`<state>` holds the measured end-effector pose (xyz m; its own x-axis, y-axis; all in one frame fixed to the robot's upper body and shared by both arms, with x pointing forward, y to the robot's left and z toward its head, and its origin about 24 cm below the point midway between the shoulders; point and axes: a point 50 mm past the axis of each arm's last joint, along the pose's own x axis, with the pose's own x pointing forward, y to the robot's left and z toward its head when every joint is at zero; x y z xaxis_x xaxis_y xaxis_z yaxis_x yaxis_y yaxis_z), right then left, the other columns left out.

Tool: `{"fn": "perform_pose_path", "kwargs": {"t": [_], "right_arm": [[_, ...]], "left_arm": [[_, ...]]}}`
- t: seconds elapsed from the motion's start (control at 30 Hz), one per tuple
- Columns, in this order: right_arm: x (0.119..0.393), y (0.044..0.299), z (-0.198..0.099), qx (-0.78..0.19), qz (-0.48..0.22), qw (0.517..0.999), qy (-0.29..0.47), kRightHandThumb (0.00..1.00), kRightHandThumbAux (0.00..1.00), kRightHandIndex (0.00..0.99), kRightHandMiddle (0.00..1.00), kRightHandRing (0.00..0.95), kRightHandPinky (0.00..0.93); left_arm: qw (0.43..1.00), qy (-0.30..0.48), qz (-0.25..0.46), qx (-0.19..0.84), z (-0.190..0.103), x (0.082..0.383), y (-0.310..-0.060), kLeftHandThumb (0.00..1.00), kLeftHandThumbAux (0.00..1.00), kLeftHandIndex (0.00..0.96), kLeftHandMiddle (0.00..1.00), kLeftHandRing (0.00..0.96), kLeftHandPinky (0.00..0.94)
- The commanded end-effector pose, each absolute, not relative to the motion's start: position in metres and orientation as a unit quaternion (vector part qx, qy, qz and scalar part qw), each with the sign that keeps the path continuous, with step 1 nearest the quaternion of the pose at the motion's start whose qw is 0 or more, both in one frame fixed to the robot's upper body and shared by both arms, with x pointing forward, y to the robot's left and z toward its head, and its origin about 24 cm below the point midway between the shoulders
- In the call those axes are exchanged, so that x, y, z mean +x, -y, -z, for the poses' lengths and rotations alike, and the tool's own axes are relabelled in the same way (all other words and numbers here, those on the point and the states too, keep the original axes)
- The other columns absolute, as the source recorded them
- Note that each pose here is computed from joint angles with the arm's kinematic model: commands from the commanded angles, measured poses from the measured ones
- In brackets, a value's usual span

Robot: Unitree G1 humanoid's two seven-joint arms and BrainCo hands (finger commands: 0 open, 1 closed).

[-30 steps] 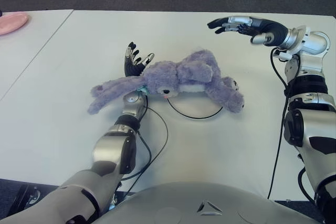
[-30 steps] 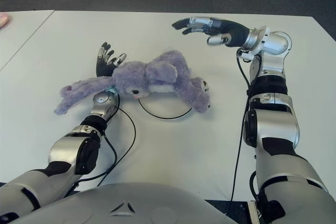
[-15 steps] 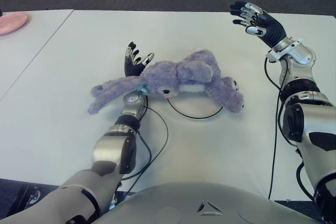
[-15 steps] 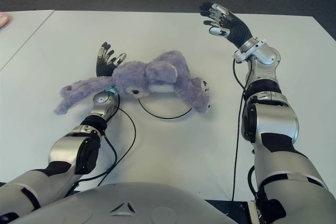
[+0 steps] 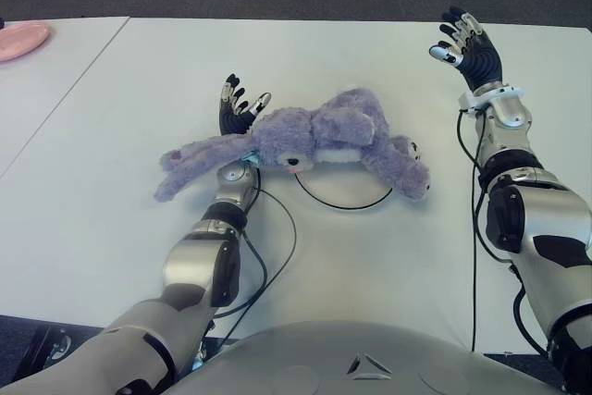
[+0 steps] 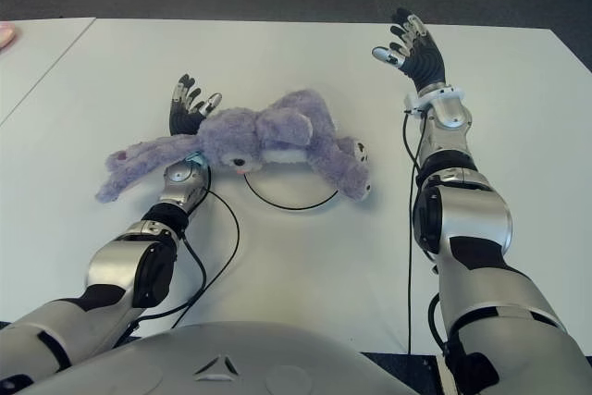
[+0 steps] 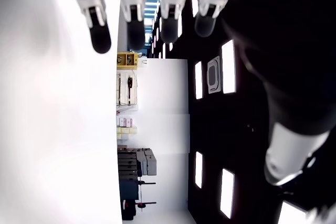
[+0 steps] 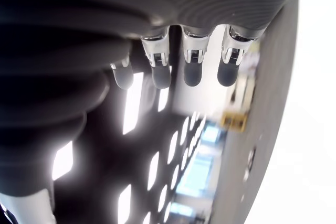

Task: Put the doll into the plate.

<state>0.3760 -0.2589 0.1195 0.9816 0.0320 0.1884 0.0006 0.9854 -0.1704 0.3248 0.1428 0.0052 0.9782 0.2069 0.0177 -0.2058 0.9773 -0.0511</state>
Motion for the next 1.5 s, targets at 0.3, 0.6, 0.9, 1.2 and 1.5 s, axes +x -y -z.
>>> {"fn": "perform_pose_path", "kwargs": {"t": [0.3,0.6,0.9,1.2,1.5], "right_arm": [[0.358,0.227,-0.035,-0.029,0.065,0.994,-0.077,0.000,0.746,0.000,0.000,0.000,0.000],[0.352,0.205,-0.013,-0.018,0.064,0.990,-0.121,0.000,0.765,0.000,0.000,0.000,0.000],[0.341,0.202,0.002,0.000,0.069,0.988,-0.140,0.004,0.815,0.000,0.000,0.000,0.000],[0.323,0.200,0.024,0.038,0.087,0.983,-0.157,0.000,0.867,0.000,0.000,0.000,0.010],[0.293,0.198,0.049,0.091,0.109,0.979,-0.149,0.000,0.867,0.016,0.016,0.007,0.044]], "left_arm": [[0.964,-0.244,-0.101,-0.034,0.104,0.222,-0.135,0.000,0.646,0.037,0.091,0.114,0.152],[0.965,-0.240,-0.103,-0.027,0.105,0.219,-0.138,0.000,0.644,0.041,0.091,0.112,0.153],[0.966,-0.238,-0.100,-0.020,0.106,0.217,-0.140,0.000,0.636,0.046,0.093,0.112,0.144],[0.967,-0.234,-0.098,-0.016,0.106,0.217,-0.142,0.000,0.612,0.052,0.085,0.101,0.136],[0.968,-0.230,-0.100,-0.012,0.106,0.215,-0.146,0.000,0.611,0.065,0.095,0.112,0.144]]}}
